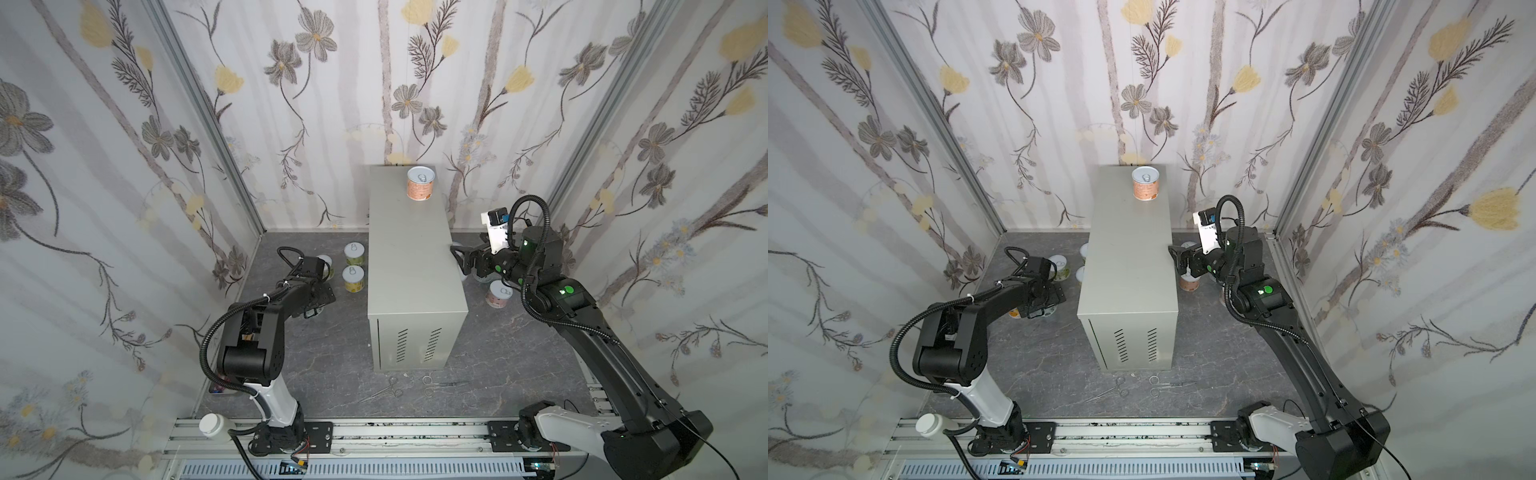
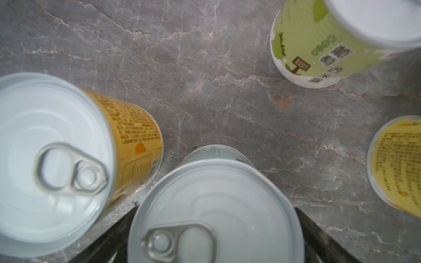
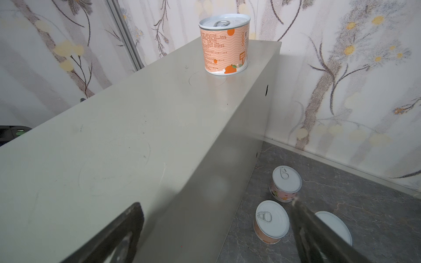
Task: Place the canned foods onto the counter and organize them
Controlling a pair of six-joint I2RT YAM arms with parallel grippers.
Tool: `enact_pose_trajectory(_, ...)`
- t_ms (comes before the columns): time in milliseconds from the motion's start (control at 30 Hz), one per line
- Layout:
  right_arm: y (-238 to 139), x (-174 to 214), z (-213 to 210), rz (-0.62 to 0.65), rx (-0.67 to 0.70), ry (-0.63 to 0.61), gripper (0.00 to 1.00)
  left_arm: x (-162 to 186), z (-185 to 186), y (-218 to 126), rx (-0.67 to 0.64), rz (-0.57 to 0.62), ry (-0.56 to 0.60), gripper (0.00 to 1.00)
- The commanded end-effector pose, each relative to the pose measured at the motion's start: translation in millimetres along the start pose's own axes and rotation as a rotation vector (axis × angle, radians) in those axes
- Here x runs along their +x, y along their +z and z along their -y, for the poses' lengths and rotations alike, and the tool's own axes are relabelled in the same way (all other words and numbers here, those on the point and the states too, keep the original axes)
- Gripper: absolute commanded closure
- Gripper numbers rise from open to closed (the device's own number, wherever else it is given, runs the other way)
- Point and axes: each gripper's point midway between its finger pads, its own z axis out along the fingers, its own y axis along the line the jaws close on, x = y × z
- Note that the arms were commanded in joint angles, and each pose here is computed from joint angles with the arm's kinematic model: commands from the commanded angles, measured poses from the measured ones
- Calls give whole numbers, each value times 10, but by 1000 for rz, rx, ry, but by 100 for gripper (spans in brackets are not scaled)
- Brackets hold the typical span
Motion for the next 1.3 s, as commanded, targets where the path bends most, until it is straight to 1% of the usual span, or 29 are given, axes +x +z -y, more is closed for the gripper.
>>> enact_pose_trajectory(0, 22, -46, -5, 25, -7, -13, 0, -87, -14, -2, -15, 33, -1, 0)
enact_pose_trajectory(267, 19, -51, 19, 30, 1, -11, 0, -94, 24, 37, 1, 37, 4, 13)
enact_pose_trajectory(467, -14, -90, 6, 44, -1, -20, 0, -86, 25, 68, 3, 35, 9, 19)
enact_pose_trajectory(700, -60, -126, -15, 61, -6, -24, 0, -74, -6, 53, 8, 53, 1, 23)
enact_pose_trajectory(867, -123, -126, -14, 70, 1, -24, 0, -67, -31, -9, 12, 66, 9, 28)
enact_pose_trajectory(1033, -188, -144, -22, 83, 4, -27, 0, -67, -81, -130, 8, 82, 23, 32)
enact_pose_trajectory(1133, -235, -189, -24, 99, 11, -31, 0, -111, -61, -272, 34, 93, 33, 34)
enact_pose_trajectory(1233, -293, -260, -18, 119, 24, -43, 0, -253, -22, -551, 66, 128, 46, 36)
enact_pose_trajectory(1267, -315, -279, -19, 124, 26, -47, 0, -337, -5, -692, 80, 152, 51, 37)
